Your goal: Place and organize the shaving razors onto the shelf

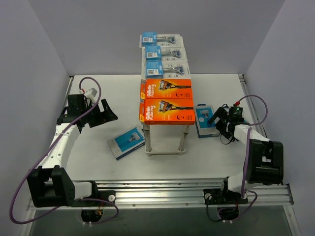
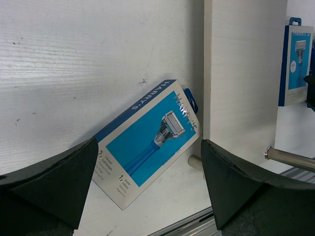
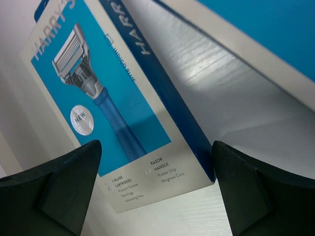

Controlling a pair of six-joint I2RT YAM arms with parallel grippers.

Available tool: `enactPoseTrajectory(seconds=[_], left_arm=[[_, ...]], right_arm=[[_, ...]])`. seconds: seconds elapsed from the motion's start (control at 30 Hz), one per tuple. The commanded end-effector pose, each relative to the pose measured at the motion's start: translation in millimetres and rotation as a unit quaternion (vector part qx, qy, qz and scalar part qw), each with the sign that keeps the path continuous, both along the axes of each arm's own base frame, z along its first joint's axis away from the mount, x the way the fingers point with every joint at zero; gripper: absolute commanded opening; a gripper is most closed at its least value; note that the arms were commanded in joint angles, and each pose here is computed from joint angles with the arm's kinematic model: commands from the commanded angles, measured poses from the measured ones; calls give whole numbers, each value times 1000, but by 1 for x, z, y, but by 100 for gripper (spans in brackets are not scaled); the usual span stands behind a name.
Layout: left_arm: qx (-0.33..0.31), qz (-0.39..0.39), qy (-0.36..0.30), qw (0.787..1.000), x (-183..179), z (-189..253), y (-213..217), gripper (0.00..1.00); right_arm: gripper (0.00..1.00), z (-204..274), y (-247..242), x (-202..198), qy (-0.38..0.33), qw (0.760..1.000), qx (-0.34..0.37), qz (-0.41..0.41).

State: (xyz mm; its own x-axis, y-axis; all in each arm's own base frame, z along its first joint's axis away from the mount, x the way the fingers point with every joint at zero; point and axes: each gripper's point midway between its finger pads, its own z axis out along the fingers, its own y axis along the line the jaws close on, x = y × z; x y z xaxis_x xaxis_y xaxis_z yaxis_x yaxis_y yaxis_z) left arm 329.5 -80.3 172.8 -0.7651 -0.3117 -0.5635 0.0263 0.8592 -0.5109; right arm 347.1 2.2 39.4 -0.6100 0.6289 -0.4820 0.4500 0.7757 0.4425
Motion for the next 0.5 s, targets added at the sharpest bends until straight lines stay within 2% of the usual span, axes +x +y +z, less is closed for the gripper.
enactPoseTrajectory(seconds=[0.0, 0.13, 0.33, 0.47], left_arm=[[-4, -13, -19, 1000, 6, 6, -3, 94], [-6, -15, -19, 1000, 5, 7, -4, 94], [-8, -17, -17, 1000, 6, 5, -6, 94], [-5, -15, -17, 1000, 5, 5, -5, 94]], right_arm=[[89, 4, 18, 0, -13, 1000, 16, 14], [89, 6, 43, -3, -22, 999, 33, 36], [89, 23, 85, 26, -75, 990, 89, 81], [89, 32, 105, 44, -89, 986, 95, 101]])
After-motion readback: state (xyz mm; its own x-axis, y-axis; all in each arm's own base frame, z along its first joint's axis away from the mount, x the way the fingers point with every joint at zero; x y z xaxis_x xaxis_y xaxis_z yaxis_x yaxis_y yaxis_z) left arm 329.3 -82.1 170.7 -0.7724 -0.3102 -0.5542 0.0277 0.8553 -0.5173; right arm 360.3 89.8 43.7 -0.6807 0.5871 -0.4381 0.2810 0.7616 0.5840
